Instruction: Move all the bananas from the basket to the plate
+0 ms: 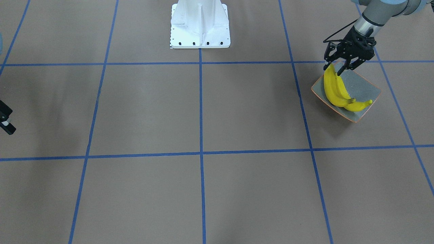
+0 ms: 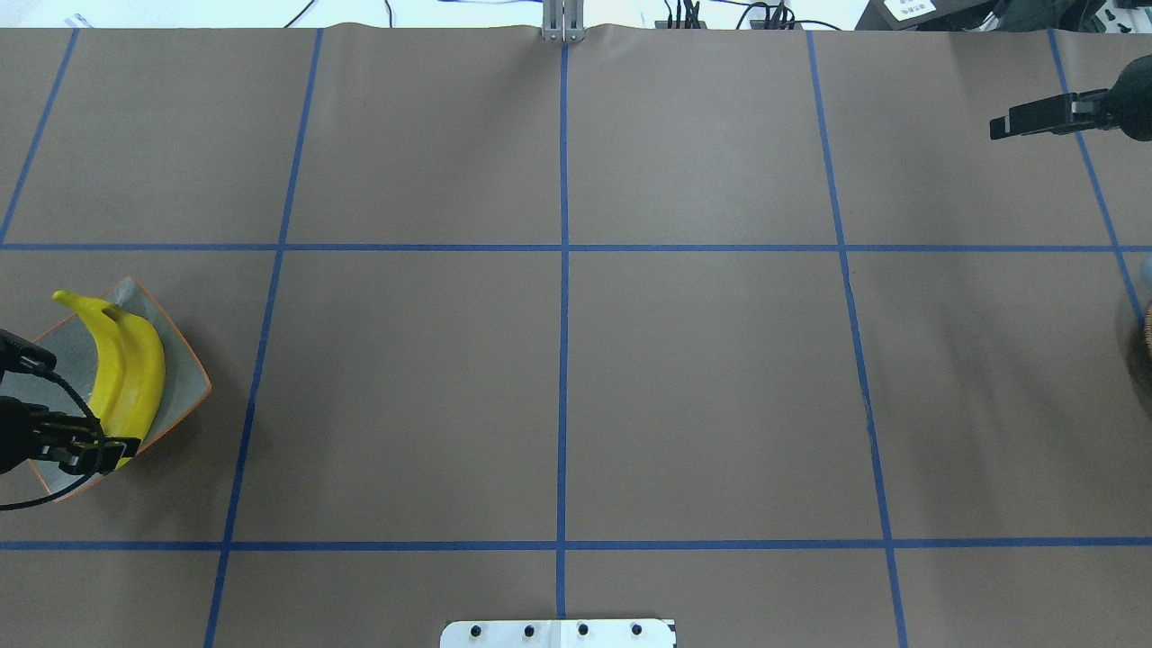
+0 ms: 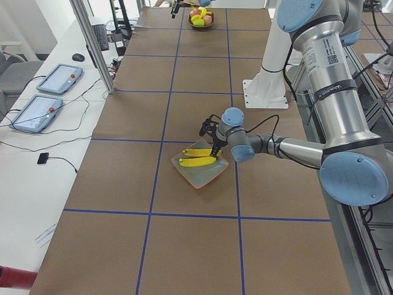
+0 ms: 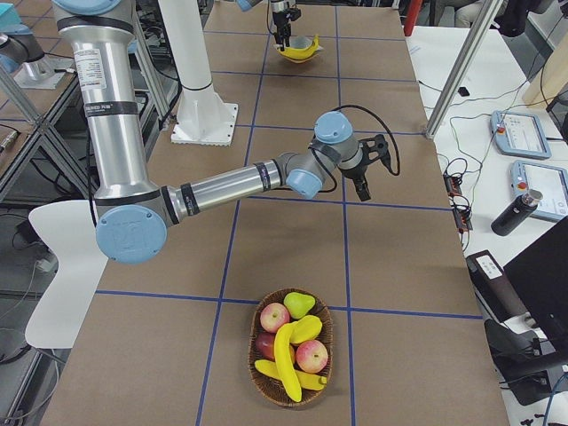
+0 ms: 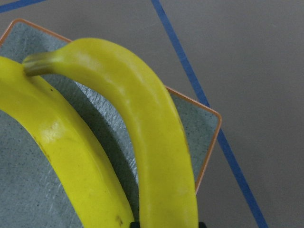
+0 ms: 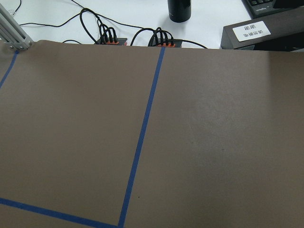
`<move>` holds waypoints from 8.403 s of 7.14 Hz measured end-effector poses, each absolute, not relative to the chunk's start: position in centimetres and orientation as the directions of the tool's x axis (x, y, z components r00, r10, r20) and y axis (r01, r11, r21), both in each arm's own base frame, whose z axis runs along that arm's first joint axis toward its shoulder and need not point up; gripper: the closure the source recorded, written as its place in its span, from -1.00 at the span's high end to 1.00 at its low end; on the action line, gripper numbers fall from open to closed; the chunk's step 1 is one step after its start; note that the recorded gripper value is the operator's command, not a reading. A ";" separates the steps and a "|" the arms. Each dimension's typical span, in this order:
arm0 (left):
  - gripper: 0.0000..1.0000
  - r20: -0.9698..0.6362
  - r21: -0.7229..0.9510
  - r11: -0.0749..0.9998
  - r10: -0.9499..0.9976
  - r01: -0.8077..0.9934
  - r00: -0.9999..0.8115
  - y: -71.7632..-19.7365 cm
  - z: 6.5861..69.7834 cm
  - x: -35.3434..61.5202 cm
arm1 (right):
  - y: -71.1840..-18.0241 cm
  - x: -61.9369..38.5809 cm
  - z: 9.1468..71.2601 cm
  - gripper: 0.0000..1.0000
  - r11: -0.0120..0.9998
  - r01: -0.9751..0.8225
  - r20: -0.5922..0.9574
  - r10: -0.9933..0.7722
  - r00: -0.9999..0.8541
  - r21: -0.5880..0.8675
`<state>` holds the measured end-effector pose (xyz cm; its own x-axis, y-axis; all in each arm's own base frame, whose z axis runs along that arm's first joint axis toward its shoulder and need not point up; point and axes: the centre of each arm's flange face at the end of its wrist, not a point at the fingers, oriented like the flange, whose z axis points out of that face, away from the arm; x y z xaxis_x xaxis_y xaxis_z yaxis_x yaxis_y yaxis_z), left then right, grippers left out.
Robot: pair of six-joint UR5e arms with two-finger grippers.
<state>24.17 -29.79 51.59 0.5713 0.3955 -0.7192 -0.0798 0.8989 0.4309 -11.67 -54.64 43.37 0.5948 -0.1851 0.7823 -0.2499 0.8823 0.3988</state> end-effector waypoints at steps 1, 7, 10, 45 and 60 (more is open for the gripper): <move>1.00 -0.725 0.431 0.899 0.397 -0.079 0.563 -29.9 51.3 24.1 | -54.6 -11.7 43.5 1.00 0.883 -0.249 0.783 -0.185 0.594 0.397; 1.00 -0.871 0.377 0.926 0.344 0.029 0.351 -36.3 45.2 14.6 | -48.8 -2.8 53.9 1.00 0.882 -0.100 0.686 -0.283 0.670 0.461; 1.00 -0.871 0.382 0.923 0.349 0.033 0.345 -36.8 44.9 14.6 | -42.1 7.3 65.4 1.00 0.879 -0.027 0.643 -0.326 0.694 0.476; 1.00 -0.869 0.393 0.919 0.360 0.034 0.339 -37.8 44.5 15.3 | -38.3 5.4 79.2 -1.00 0.374 -0.725 0.436 0.893 0.112 -0.579; 1.00 -0.870 0.410 0.911 0.376 0.046 0.319 -39.5 43.2 16.3 | -57.1 -11.5 34.7 -1.00 0.854 -0.453 0.939 -0.108 0.327 0.256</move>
